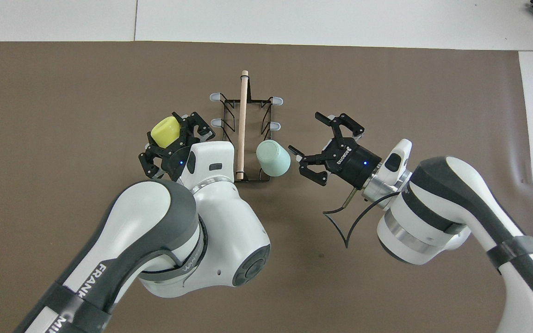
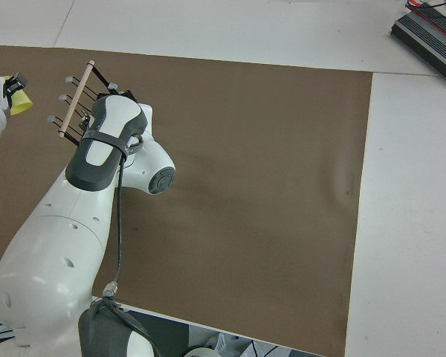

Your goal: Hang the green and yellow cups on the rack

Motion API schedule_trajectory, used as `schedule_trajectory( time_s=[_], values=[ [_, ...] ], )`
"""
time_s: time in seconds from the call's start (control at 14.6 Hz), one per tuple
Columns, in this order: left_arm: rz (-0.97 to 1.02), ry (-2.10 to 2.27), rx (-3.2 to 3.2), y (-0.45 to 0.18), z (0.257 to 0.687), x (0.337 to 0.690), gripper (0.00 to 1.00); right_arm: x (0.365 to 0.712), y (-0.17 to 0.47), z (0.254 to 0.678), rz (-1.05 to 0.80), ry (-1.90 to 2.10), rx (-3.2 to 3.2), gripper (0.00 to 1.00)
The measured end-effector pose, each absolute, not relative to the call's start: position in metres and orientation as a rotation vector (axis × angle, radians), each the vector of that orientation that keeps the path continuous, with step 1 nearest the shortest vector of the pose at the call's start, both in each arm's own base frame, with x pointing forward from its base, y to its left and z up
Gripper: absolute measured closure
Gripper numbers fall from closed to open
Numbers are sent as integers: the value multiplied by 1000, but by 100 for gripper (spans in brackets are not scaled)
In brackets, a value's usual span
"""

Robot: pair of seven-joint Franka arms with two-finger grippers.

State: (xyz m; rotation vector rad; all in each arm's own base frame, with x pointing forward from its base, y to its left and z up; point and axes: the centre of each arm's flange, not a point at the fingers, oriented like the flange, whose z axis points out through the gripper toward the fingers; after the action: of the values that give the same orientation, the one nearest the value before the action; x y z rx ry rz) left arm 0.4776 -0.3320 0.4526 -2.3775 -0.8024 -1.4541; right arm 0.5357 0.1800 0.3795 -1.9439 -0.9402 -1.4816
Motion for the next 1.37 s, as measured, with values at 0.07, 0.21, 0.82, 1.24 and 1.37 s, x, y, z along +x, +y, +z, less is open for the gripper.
schedule_trajectory(
  time_s=[0.07, 0.21, 0.82, 1.24, 1.37],
  values=[
    [-1475, -792, -2364, -335, 446, 477, 36, 544, 160, 383, -1482, -999, -1963, 0],
    [-1506, -781, -2325, -337, 431, 480, 36, 559, 125, 393, -1466, -1118, -1998, 0],
    [-1561, -788, -2237, -380, 377, 472, 36, 587, 65, 426, -1132, -1626, -2202, 0],
    [-1566, -786, -2241, -384, 375, 471, 36, 593, 46, 433, -833, -1681, -2463, 0],
    [-1567, -787, -2241, -384, 375, 471, 22, 593, 52, 436, -709, -1697, -2558, 0]
  ],
)
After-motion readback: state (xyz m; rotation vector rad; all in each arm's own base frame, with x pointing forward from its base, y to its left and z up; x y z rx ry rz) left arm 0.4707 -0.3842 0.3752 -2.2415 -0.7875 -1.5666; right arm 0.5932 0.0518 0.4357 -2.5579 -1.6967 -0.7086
